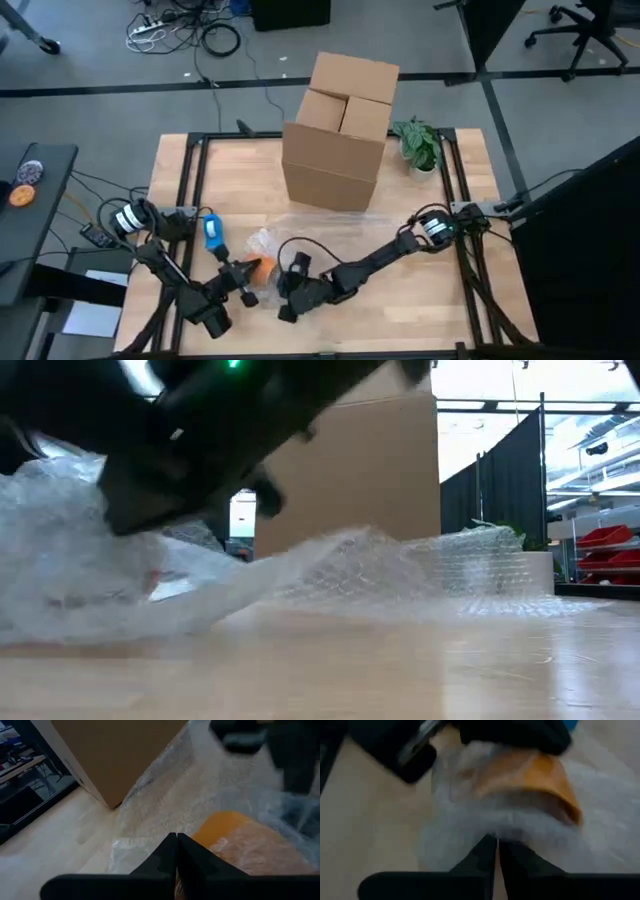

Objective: Wrap mug
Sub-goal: Wrap the orange mug using the transparent bubble wrap

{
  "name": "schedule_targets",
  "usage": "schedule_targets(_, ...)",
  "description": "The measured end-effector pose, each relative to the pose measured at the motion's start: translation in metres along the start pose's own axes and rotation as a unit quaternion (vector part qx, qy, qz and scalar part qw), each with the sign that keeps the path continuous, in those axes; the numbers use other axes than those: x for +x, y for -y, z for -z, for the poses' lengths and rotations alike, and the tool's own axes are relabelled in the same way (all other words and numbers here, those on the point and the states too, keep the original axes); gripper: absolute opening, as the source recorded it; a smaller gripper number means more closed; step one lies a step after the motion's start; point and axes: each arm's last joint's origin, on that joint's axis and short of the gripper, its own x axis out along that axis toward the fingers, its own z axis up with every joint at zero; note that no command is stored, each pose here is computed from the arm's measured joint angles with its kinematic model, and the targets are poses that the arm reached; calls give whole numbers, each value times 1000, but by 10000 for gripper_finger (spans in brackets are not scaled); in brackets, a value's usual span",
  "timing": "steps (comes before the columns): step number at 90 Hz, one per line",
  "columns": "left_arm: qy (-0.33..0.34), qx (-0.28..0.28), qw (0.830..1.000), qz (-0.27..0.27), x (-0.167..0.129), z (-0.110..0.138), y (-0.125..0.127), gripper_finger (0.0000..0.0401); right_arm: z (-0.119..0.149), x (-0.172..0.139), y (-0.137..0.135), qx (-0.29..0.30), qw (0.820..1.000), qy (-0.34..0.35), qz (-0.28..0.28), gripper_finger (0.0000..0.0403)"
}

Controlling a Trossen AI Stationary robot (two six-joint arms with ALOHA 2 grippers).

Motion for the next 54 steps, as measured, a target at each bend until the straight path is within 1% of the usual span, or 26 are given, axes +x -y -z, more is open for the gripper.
schedule_targets(7, 0, -1, 1000, 1, 0, 0, 0, 0, -8, -20, -4, -1, 1000, -6, 4, 0)
schedule_targets(13, 0, -2, 1000, 1, 0, 0, 0, 0, -15, -33, -8, 3, 1000, 3, 2, 0)
schedule_targets(20, 0, -3, 1000, 1, 0, 0, 1, 0, -18, -39, -15, 3, 1000, 25, -7, 0)
schedule_targets(26, 0, -3, 1000, 2, 0, 0, 1, 0, -20, -37, -19, 2, 999, 43, -22, 0)
schedule_targets(32, 0, -4, 1000, 2, 0, 0, 1, 0, -17, -28, -19, 5, 998, 54, -29, 0)
schedule_targets(36, 0, -4, 1000, 2, 0, 0, 1, 0, -13, -17, -15, 4, 998, 54, -23, 0)
schedule_targets(44, 0, -6, 1000, 3, 0, 0, 1, 0, 1, 10, -3, 4, 999, 45, 0, 0)
schedule_targets(54, 1, -6, 1000, 3, 0, 0, 1, 0, 9, 42, 15, 24, 998, 54, 13, 0)
